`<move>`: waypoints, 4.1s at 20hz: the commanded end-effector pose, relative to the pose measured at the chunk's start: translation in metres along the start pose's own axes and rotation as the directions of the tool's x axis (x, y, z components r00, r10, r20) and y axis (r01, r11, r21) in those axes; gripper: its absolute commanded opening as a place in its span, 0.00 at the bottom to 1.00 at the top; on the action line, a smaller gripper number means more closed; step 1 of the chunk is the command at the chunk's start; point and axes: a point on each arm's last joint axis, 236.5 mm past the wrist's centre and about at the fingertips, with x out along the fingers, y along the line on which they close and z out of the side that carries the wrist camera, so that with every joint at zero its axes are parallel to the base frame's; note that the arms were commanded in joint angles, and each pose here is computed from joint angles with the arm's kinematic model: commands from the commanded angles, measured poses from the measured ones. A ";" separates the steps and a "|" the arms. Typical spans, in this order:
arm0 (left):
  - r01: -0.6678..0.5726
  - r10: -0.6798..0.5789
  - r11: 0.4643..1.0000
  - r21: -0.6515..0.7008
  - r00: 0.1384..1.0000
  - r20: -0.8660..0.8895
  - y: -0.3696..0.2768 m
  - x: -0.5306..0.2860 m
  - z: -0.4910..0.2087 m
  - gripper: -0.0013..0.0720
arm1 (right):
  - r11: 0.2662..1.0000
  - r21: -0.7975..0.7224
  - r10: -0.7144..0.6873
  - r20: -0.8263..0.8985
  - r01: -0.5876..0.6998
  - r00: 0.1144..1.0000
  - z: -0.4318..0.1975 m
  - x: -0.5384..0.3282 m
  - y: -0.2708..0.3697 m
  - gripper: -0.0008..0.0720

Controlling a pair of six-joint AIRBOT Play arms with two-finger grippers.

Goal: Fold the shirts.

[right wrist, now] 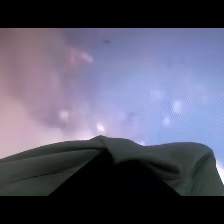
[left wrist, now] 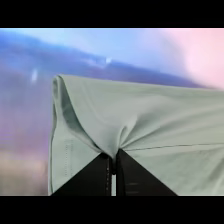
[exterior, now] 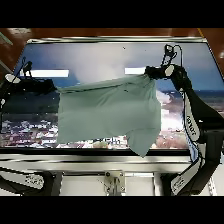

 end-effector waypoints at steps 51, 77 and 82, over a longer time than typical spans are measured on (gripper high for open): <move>-0.017 -0.182 0.938 -0.347 0.826 -0.533 0.018 -0.046 -0.298 0.07 | 0.924 0.359 0.176 -0.703 0.130 0.689 -0.305 -0.204 -0.077 0.93; 0.058 -0.077 0.992 -0.115 0.983 -0.167 -0.012 -0.048 -0.095 0.07 | 0.899 0.411 0.251 -0.208 -0.149 0.945 -0.097 -0.141 -0.015 0.09; 0.063 -0.091 0.983 -0.170 0.982 -0.165 -0.013 -0.004 -0.043 0.07 | 0.863 0.471 0.295 -0.179 -0.181 0.939 -0.060 -0.075 -0.025 0.09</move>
